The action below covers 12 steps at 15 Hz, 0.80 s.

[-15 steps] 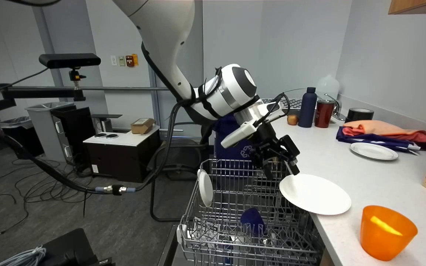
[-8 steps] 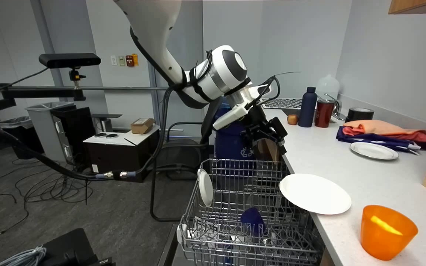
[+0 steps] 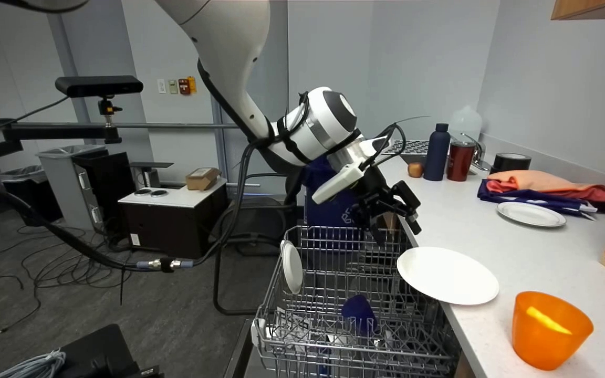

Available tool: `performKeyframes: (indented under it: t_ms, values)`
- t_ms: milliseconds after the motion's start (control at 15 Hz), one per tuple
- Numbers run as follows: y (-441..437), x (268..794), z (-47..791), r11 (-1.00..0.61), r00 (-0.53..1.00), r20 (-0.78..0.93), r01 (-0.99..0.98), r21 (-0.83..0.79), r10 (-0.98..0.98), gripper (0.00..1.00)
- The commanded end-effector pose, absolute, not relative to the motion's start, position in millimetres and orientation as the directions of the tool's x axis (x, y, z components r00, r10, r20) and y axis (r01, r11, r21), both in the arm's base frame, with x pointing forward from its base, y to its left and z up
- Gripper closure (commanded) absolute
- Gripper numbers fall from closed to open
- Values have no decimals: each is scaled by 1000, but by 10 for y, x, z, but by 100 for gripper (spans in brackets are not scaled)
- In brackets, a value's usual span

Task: Put the plate in the dishwasher

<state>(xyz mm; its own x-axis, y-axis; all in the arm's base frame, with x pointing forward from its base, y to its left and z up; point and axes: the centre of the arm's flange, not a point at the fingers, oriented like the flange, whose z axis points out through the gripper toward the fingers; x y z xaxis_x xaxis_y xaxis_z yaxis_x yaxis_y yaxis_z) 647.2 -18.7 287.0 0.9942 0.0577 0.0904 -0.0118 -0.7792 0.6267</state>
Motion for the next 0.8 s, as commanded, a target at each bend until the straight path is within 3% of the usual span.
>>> performKeyframes:
  t_ms: [0, 733]
  values:
    - [-525, 6467, 2834, -729, 992, 110, -29, 684, 63, 0]
    - [-539, 6406, 2774, -783, 996, 80, -75, 618, -33, 0]
